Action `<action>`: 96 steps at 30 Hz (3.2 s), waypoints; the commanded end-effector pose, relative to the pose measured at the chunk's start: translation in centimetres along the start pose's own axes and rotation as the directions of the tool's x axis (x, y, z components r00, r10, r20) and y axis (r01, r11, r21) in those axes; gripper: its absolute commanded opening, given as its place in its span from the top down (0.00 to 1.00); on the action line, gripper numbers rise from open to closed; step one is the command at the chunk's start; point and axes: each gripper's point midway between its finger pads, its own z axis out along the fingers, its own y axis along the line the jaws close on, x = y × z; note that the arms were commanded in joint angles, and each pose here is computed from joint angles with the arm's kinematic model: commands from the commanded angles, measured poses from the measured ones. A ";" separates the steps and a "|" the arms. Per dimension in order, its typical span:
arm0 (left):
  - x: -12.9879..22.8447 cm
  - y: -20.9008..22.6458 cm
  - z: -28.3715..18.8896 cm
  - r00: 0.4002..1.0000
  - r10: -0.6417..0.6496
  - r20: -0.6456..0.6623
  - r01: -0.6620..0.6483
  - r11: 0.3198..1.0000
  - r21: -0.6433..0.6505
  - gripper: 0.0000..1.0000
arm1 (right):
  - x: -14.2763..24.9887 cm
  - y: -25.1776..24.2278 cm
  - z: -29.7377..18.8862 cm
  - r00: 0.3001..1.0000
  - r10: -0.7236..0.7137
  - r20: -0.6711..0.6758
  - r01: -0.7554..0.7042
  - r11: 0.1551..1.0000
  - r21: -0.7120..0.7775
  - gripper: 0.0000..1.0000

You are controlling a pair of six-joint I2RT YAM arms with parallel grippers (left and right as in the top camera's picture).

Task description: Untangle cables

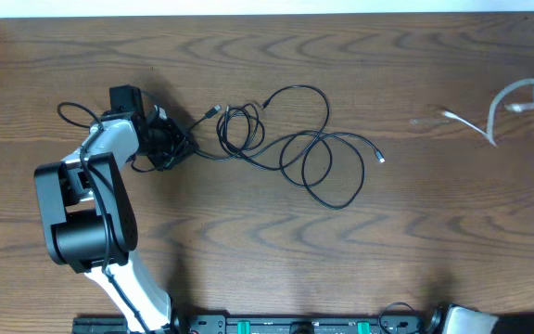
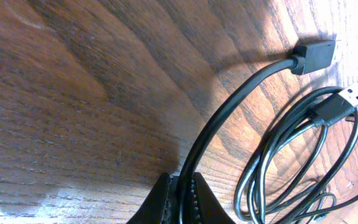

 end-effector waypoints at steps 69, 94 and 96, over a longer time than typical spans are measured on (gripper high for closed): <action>0.6 0.8 1.0 1.000 0.013 0.001 -0.013 0.997 -0.074 0.92 | 32.3 11.3 9.3 0.529 -0.025 -0.849 -0.134 0.985 -0.112 0.01; 0.6 0.8 1.0 1.000 0.013 0.000 -0.013 0.997 -0.074 0.92 | 20.8 5.4 5.2 0.538 0.120 -0.835 -0.199 0.980 0.013 0.01; 0.6 0.8 1.0 1.000 0.013 0.000 -0.013 0.997 -0.074 0.92 | 21.1 4.1 4.4 0.489 0.235 -0.840 -0.242 0.962 0.128 0.01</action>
